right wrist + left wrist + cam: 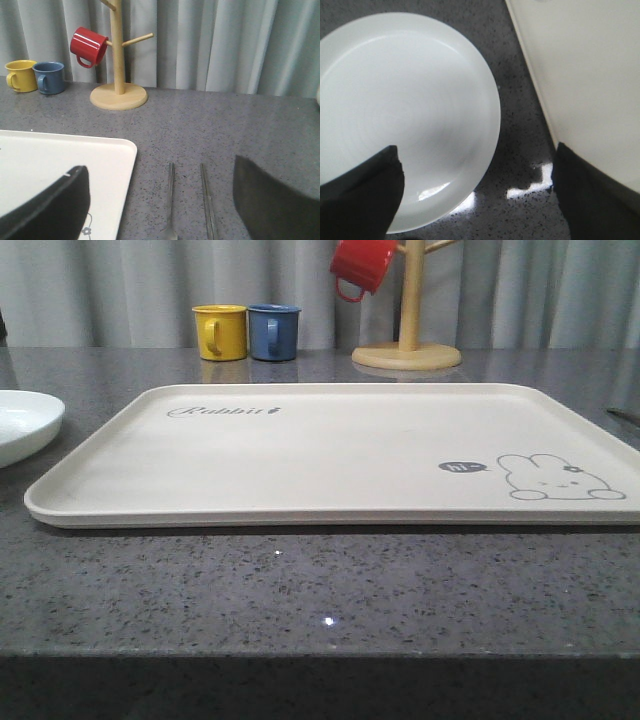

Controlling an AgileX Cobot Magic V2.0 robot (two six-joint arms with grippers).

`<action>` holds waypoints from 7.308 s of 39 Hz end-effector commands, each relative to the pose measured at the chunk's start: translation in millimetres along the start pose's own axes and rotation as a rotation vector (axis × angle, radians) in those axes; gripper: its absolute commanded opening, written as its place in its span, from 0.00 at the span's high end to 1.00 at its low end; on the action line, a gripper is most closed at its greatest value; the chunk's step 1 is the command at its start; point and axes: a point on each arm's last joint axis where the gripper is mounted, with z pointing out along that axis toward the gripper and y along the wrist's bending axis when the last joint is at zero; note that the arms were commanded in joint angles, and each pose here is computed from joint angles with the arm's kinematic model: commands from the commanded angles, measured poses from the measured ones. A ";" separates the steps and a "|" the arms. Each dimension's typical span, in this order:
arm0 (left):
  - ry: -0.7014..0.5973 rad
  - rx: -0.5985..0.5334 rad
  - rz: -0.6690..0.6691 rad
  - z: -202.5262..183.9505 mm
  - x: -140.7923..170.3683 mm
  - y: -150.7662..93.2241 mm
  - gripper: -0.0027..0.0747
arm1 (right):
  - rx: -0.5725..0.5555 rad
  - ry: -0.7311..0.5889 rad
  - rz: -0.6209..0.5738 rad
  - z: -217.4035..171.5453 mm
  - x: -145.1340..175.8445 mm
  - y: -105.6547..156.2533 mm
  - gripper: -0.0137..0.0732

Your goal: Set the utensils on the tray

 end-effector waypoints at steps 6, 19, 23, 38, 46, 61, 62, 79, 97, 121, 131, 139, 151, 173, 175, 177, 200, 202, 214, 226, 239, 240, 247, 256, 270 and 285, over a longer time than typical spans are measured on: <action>0.074 0.038 0.051 27.5 -24.3 -5.9 0.24 | 0.003 -0.099 -0.003 -1.0 -18.0 0.0 0.14; 0.183 0.048 0.071 64.4 -24.9 -7.7 0.37 | 0.003 -0.099 -0.003 -1.0 -18.0 0.0 0.14; 0.183 0.048 0.074 64.4 -24.9 -7.7 0.45 | 0.003 -0.099 -0.003 -1.0 -18.0 0.0 0.14; 0.203 0.052 0.104 64.0 -23.1 -7.7 0.85 | 0.003 -0.099 -0.003 -1.0 -18.0 0.0 0.14; 0.202 0.054 0.124 64.0 -23.1 -7.7 0.98 | 0.003 -0.099 -0.003 -1.0 -18.0 0.0 0.14; 0.119 0.065 0.197 -1.4 -63.5 -12.0 0.99 | 0.003 -0.099 -0.003 -1.0 -18.0 0.0 0.14; 0.091 0.067 0.204 -7.6 -68.1 -14.4 0.99 | 0.003 -0.099 -0.003 -1.0 -18.0 0.0 0.14; 0.049 0.213 0.536 -5.3 -77.0 -151.1 0.99 | 0.003 -0.098 -0.003 -1.0 -17.9 0.0 0.14; 0.155 0.234 0.619 39.7 -67.3 -204.8 0.99 | 0.003 -0.098 -0.003 -1.0 -17.9 0.0 0.14; 0.145 0.332 0.573 46.1 -66.9 -216.8 0.99 | 0.002 -0.096 -0.003 -0.9 -17.7 0.0 0.14; 0.143 0.333 0.572 46.1 -67.0 -217.0 0.87 | 0.002 -0.096 -0.003 -0.9 -17.7 0.0 0.14; 0.129 0.355 0.560 45.6 -67.8 -219.3 0.60 | 0.002 -0.096 -0.003 -0.9 -17.7 0.0 0.14; 0.034 0.364 0.557 -2.7 -83.9 -208.4 0.50 | 0.002 -0.096 -0.003 -0.9 -17.7 0.0 0.14; -0.015 0.154 0.191 -17.5 -93.0 -46.5 0.99 | 0.002 -0.096 -0.003 -0.9 -17.7 0.0 0.14; -0.043 0.132 0.139 -22.9 -84.4 -28.0 0.99 | 0.002 -0.096 -0.003 -0.9 -17.7 0.0 0.14; -0.070 0.113 0.091 -26.2 -75.8 -12.7 0.99 | 0.002 -0.096 -0.003 -0.9 -17.7 0.0 0.14; -0.601 -0.130 -0.215 -64.7 91.0 39.0 0.99 | 0.002 -0.096 -0.003 -0.9 -17.7 0.0 0.14; -0.653 -0.136 -0.208 -67.5 103.9 34.3 0.99 | 0.002 -0.096 -0.003 -0.9 -17.7 0.0 0.14; -0.922 -0.209 -0.147 -77.5 163.9 18.0 0.99 | 0.002 -0.096 -0.003 -0.9 -17.7 0.0 0.14; -0.994 -0.221 -0.139 -82.7 177.8 13.8 0.99 | 0.002 -0.096 -0.003 -0.9 -17.7 0.0 0.14; -0.994 -0.221 -0.139 -82.7 177.8 13.8 0.99 | 0.002 -0.096 -0.003 -0.9 -17.7 0.0 0.14; -0.994 -0.221 -0.139 -82.7 177.8 13.8 0.99 | 0.002 -0.096 -0.003 -0.9 -17.7 0.0 0.14; -0.994 -0.221 -0.139 -82.7 177.8 13.8 0.99 | 0.002 -0.096 -0.003 -0.9 -17.7 0.0 0.14; -0.994 -0.221 -0.139 -82.7 177.8 13.8 0.99 | 0.002 -0.096 -0.003 -0.9 -17.7 0.0 0.14; -0.994 -0.221 -0.139 -82.7 177.8 13.8 0.99 | 0.003 -0.111 -0.002 -0.2 -19.4 -0.1 0.14; -0.994 -0.221 -0.139 -82.7 177.8 13.8 0.99 | -0.010 0.415 0.041 107.7 -47.4 0.2 0.33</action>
